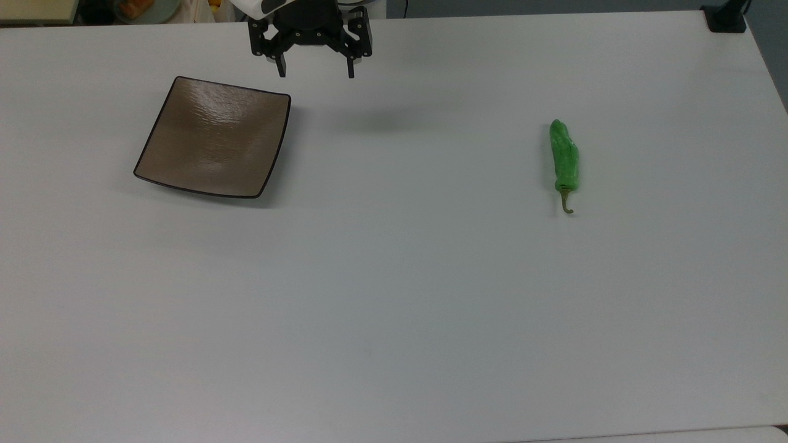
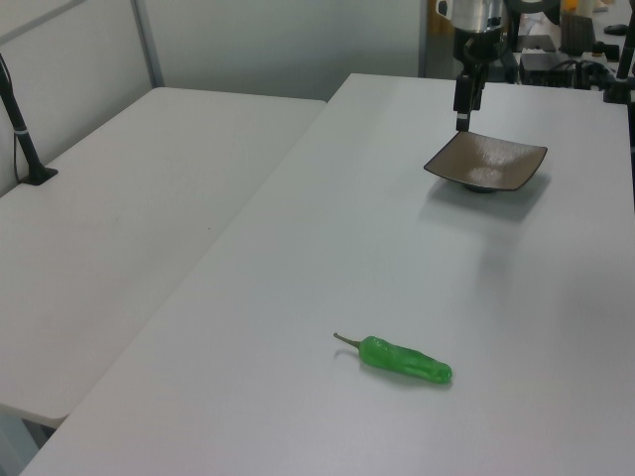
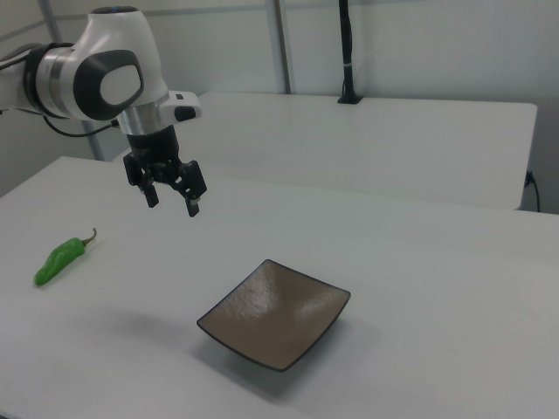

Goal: Chili peppers are placed on a ceramic plate
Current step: 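Move the open gripper over to the green chili pepper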

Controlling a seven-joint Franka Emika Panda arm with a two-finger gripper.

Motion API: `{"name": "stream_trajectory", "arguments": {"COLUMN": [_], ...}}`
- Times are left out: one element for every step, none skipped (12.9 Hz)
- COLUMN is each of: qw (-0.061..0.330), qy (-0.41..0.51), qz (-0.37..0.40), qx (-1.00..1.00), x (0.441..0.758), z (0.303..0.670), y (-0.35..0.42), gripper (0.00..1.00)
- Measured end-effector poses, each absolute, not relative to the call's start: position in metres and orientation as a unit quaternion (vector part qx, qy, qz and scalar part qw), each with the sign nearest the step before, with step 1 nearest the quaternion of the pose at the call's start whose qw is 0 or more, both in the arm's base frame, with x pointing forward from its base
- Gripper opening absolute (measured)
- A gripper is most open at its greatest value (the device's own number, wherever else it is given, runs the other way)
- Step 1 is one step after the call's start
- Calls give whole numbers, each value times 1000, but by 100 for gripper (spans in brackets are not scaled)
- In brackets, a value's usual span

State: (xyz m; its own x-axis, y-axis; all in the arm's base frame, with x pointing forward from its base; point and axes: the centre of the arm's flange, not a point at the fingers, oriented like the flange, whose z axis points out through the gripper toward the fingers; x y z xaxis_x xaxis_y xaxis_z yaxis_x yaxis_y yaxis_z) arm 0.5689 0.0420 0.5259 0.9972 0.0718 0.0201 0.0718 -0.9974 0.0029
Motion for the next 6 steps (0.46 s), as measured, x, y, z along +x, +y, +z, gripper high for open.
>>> {"name": "stream_trajectory", "arguments": {"qw": [1,1,1,1,1,1], "qy": [32,32,32,32,32,32], "qz": [10,9,8,7,6,5], "qx": [999,999,999,999,999,999], "x": [569,569,570,571,572,573], "z": [526,524,521,517,515,513], "y": [42,42,42,42,43,43], "gripper": [100,100,100,100,100,100]}}
